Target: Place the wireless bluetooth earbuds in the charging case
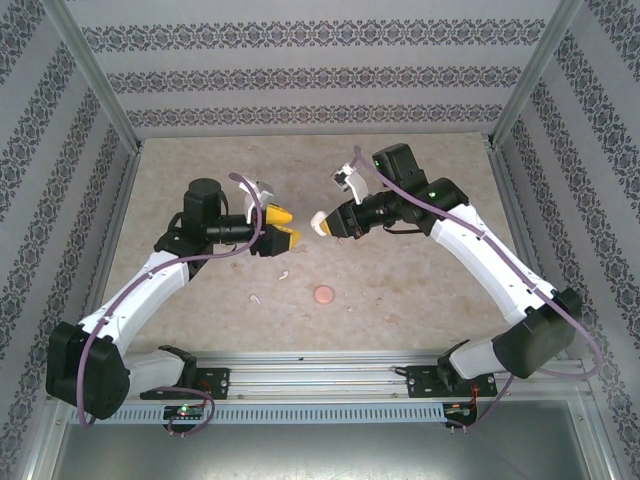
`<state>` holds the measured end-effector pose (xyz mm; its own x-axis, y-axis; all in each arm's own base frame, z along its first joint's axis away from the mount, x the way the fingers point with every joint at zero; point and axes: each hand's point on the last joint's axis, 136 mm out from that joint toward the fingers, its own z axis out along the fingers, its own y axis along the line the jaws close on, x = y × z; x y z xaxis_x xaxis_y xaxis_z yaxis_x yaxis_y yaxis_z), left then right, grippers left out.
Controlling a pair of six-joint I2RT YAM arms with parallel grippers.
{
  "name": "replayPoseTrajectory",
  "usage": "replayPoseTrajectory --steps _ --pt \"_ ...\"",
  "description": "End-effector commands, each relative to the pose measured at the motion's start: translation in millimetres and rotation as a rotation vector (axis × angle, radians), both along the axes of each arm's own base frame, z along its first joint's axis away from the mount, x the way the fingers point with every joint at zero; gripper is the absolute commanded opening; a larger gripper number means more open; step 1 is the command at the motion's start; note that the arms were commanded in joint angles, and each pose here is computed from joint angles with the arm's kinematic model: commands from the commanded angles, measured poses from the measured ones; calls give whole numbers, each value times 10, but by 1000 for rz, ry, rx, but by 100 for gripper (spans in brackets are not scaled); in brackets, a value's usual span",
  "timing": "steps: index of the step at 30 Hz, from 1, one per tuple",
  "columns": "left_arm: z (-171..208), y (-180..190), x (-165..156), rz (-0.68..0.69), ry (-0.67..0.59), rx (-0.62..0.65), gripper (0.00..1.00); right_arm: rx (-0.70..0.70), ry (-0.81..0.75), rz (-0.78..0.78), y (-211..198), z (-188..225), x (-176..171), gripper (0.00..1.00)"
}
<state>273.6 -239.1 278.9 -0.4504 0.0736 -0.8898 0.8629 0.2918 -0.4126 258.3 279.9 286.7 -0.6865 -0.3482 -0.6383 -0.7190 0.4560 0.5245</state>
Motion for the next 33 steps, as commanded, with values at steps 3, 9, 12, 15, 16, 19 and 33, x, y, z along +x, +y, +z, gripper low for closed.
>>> replayPoseTrajectory --steps 3,9,12,15,16,19,33 --pt "206 -45 -258 -165 -24 -95 72 44 -106 164 99 180 -113 9" --pt "227 -133 -327 -214 3 -96 57 75 -114 258 231 188 -235 8" --pt "256 -153 -339 -221 2 -100 51 86 -106 293 297 211 -303 8" --pt "272 -159 -350 -224 -5 -101 46 94 -114 308 320 233 -335 8" --pt "279 -164 -351 -226 -4 -102 43 100 -116 311 325 247 -345 8" --pt "331 -190 -375 -246 -8 -105 35 119 -129 322 354 287 -373 8" --pt "334 -193 -483 -274 -24 -56 37 162 -138 367 389 365 -444 7"
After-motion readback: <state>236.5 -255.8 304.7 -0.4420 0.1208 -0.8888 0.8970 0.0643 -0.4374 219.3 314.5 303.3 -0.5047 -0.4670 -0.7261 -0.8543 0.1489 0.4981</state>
